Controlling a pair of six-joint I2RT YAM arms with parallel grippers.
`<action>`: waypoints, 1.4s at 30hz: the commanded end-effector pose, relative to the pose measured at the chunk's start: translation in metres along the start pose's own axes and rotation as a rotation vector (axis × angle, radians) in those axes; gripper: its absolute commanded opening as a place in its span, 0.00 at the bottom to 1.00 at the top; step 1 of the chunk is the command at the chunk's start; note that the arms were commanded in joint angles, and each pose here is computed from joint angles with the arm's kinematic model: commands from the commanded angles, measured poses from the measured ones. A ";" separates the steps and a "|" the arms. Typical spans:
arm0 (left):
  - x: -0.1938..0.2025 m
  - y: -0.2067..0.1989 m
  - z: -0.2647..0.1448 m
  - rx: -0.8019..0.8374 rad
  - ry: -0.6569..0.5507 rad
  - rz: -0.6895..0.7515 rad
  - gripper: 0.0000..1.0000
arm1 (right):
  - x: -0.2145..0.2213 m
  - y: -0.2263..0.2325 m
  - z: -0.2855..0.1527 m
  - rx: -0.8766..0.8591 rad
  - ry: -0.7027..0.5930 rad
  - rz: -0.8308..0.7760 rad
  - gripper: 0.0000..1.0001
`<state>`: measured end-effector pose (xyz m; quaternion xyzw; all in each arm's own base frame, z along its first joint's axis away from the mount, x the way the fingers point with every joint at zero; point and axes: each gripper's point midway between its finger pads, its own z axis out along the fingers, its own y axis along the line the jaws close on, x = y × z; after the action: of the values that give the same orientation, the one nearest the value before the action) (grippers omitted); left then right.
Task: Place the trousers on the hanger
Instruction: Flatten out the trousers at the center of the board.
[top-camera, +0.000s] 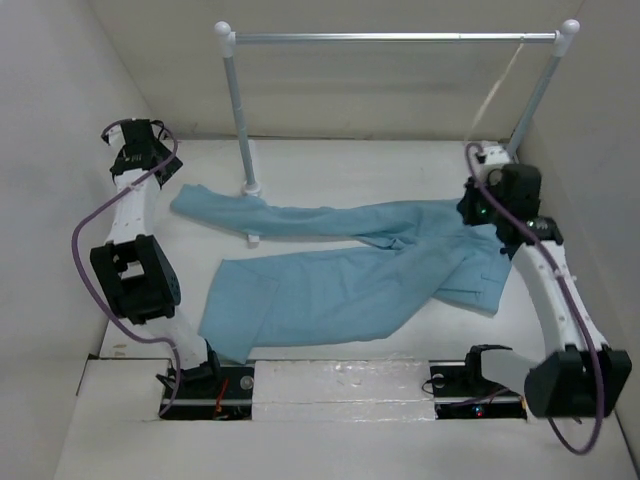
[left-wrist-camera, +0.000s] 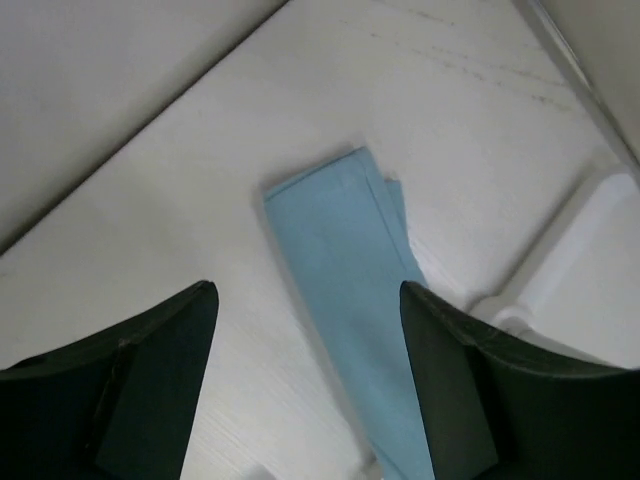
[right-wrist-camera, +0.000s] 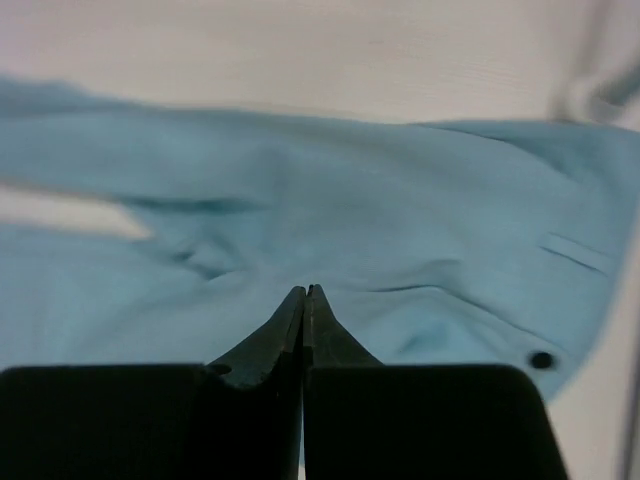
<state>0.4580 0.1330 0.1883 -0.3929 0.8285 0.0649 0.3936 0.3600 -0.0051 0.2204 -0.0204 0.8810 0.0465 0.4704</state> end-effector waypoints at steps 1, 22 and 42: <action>0.010 -0.005 -0.038 0.132 -0.016 -0.069 0.68 | 0.042 0.070 -0.010 -0.197 0.033 -0.135 0.00; 0.146 0.001 0.050 0.234 0.302 -0.226 0.61 | 0.235 0.243 -0.061 -0.696 0.371 -0.525 0.70; 0.044 -0.010 -0.074 0.299 0.032 -0.110 0.00 | 0.293 0.252 -0.091 -0.680 0.481 -0.728 0.00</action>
<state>0.4249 0.0606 0.1378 -0.3980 0.8292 -0.1137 0.3757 0.1105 0.2400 0.0328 -0.4686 0.8467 0.1526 0.2005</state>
